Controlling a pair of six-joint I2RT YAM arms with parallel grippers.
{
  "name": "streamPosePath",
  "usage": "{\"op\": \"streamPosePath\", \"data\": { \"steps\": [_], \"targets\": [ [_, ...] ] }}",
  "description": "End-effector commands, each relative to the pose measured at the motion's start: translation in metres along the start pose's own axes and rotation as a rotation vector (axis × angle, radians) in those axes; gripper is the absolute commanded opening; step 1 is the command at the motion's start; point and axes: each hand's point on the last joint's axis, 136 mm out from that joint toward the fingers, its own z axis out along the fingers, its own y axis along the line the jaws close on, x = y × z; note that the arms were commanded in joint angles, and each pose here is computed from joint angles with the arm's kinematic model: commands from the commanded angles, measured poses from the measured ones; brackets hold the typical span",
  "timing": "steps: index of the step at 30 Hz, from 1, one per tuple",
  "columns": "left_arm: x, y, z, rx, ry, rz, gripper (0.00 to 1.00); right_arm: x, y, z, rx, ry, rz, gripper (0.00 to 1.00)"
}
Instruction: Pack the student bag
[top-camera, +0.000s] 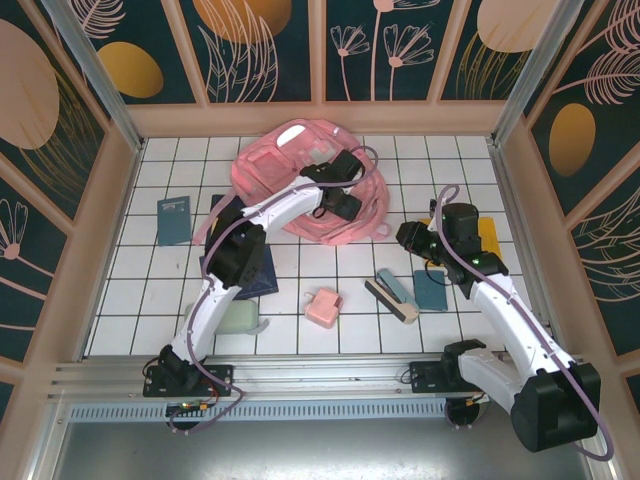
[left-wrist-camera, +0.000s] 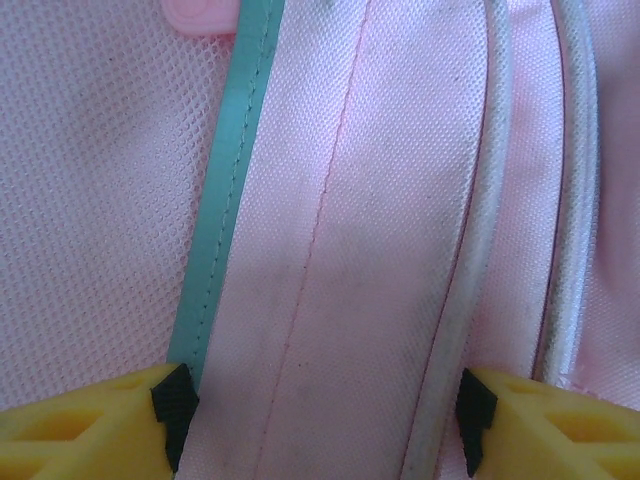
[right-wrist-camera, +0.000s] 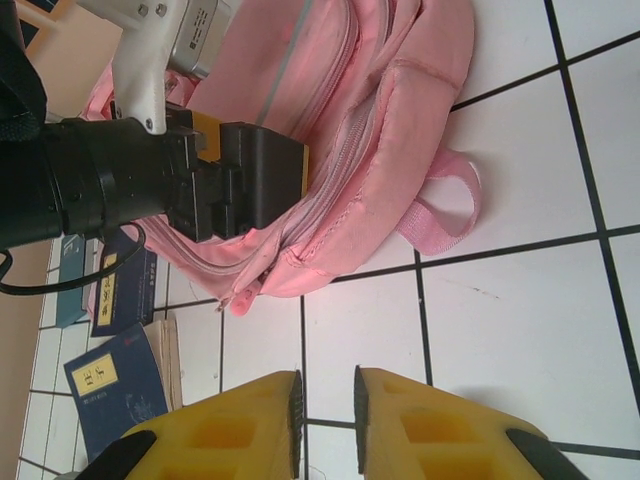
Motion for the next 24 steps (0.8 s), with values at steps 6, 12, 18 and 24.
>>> {"op": "streamPosePath", "data": {
  "steps": [6,12,18,24],
  "targets": [
    [0.04,0.022,0.033,-0.131,0.132,0.059,0.48,0.001,0.002,0.0,-0.022,0.001,0.015,0.24],
    [0.049,0.009,0.048,-0.042,0.162,0.057,0.29,0.0,0.004,0.0,-0.03,0.001,0.014,0.24],
    [0.03,-0.003,0.032,0.118,0.113,-0.019,0.0,0.0,0.01,-0.002,-0.052,0.011,0.002,0.24],
    [-0.043,0.006,-0.038,0.267,-0.095,-0.152,0.0,0.007,0.033,0.004,-0.063,0.029,-0.11,0.24]
  ]
}}
